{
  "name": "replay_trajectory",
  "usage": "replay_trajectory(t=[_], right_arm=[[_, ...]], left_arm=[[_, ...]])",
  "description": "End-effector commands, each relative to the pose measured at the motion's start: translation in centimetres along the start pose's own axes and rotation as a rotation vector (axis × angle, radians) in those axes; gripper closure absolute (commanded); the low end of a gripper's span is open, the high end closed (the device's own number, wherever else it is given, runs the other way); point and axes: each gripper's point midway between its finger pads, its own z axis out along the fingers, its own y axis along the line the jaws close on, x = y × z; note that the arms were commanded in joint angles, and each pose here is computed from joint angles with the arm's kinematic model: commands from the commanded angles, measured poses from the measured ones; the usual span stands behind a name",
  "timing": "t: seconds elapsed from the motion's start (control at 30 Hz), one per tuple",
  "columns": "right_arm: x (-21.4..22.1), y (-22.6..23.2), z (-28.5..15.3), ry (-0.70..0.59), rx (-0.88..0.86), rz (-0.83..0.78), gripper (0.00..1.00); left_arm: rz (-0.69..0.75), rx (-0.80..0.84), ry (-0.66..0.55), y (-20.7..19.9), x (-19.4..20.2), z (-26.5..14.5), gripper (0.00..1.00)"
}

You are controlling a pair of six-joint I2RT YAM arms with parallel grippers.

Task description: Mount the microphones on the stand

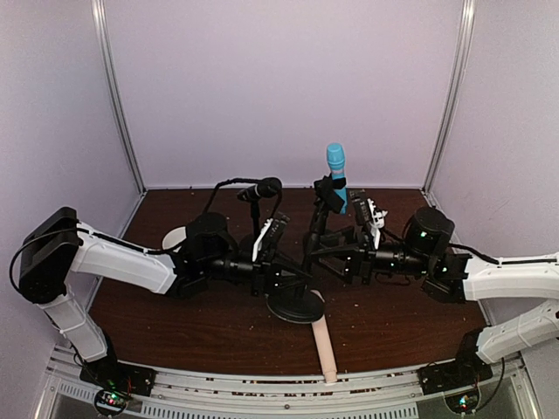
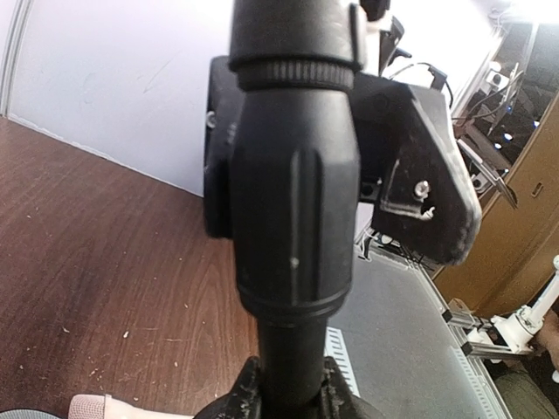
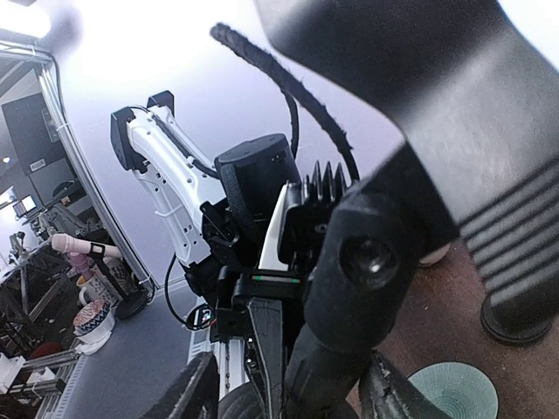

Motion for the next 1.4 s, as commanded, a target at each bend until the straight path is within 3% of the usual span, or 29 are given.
replay_trajectory(t=[0.0,0.13,0.27,0.37,0.43,0.5,0.57,0.67,0.7,0.73,0.87,1.0,1.13,1.37], right_arm=[[-2.7,1.6,0.5,-0.062,-0.081,-0.033,0.47],[-2.4,1.3,0.7,-0.053,-0.076,-0.023,0.56],[-2.2,-0.1,1.0,-0.043,0.000,-0.008,0.78],[-2.3,-1.9,1.0,-0.058,0.114,0.021,0.99],[-2.4,-3.1,1.0,-0.067,0.234,0.029,1.00],[-2.1,-5.5,0.4,-0.072,0.464,0.051,1.00],[-1.1,-7.6,-0.5,-0.049,0.666,0.095,1.00],[-0.5,-8.1,0.2,-0.028,0.702,0.125,1.00],[-0.6,-7.9,0.5,-0.022,0.687,0.126,0.99],[-0.8,-7.6,0.8,-0.021,0.666,0.124,0.92],[-1.9,-5.1,0.9,-0.015,0.517,0.082,0.57],[-1.3,-2.4,0.2,0.009,0.317,0.027,0.40],[0.2,0.3,-0.6,0.043,0.108,0.001,0.28],[0.6,2.0,-1.7,0.001,0.016,-0.056,0.32]], left_arm=[[0.112,0.080,-0.085,-3.0,-3.5,-0.2,1.00],[0.109,0.076,-0.079,-2.9,-3.3,-0.2,1.00],[0.110,0.050,-0.078,-2.4,-3.4,-0.2,1.00],[0.120,-0.091,-0.090,-0.3,-3.8,-0.3,1.00],[0.158,-0.326,-0.078,2.8,-4.0,-0.9,1.00],[0.190,-0.568,-0.063,5.3,-4.2,-2.1,1.00],[0.207,-0.709,-0.076,6.5,-4.5,-2.9,1.00],[0.224,-0.799,-0.061,7.5,-4.4,-3.2,1.00],[0.224,-0.799,-0.059,7.5,-4.5,-3.1,1.00],[0.227,-0.781,-0.060,7.2,-4.4,-3.0,1.00],[0.262,-0.661,-0.058,5.3,-4.4,-2.1,1.00],[0.304,-0.489,-0.060,2.3,-4.3,-1.4,1.00],[0.329,-0.316,-0.074,-0.6,-4.3,-1.0,1.00],[0.320,-0.040,-0.083,-4.3,-3.7,0.1,1.00]])
